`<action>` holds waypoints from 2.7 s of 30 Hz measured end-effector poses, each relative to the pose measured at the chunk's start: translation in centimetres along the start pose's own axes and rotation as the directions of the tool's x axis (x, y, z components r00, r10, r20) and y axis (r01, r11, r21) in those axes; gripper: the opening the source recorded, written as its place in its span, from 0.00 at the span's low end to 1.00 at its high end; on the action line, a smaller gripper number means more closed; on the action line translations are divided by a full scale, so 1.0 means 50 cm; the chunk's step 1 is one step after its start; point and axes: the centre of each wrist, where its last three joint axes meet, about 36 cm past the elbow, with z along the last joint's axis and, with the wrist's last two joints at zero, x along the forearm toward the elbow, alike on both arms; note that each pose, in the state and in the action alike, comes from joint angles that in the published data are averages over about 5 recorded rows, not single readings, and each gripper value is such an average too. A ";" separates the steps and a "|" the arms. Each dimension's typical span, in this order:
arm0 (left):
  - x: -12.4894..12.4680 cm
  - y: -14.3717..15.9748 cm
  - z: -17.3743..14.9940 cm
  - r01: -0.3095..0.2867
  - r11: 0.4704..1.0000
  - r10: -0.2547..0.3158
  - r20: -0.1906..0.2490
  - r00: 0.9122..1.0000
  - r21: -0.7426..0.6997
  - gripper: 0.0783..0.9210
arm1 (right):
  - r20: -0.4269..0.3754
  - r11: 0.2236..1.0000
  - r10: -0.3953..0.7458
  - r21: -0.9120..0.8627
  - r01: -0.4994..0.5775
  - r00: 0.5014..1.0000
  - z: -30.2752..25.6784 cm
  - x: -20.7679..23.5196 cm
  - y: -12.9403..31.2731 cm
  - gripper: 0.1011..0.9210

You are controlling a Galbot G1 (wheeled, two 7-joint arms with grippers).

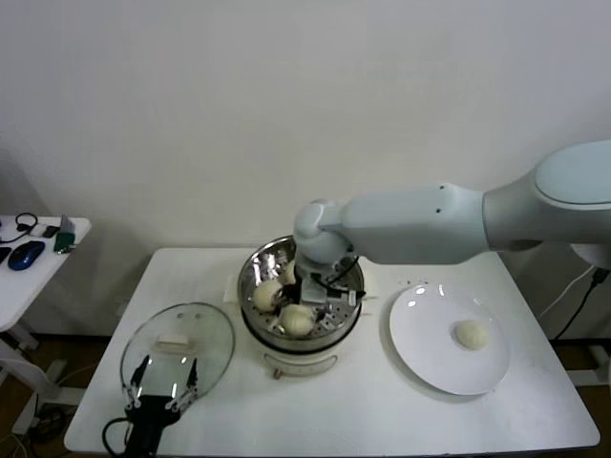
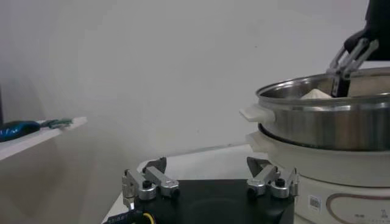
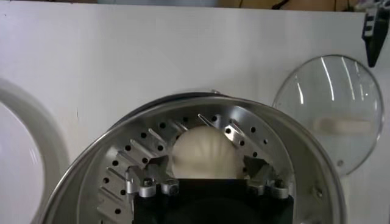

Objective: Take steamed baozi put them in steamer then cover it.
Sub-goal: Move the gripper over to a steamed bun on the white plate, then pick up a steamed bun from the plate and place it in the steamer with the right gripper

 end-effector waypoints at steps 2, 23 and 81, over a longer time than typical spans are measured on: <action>0.000 0.000 0.000 0.000 1.000 0.000 0.000 1.000 0.000 0.88 | -0.003 1.000 -0.003 -0.020 0.003 1.000 0.012 0.021 0.012 0.88; -0.013 -0.001 -0.009 -0.012 1.000 0.012 0.013 1.000 -0.002 0.88 | -0.128 0.496 -0.105 -0.866 -0.059 0.986 0.113 0.241 0.607 0.88; 0.010 -0.005 -0.002 0.016 1.000 -0.016 -0.013 1.000 -0.004 0.88 | -0.078 0.141 -0.106 -0.988 -0.062 0.991 0.137 0.030 0.748 0.72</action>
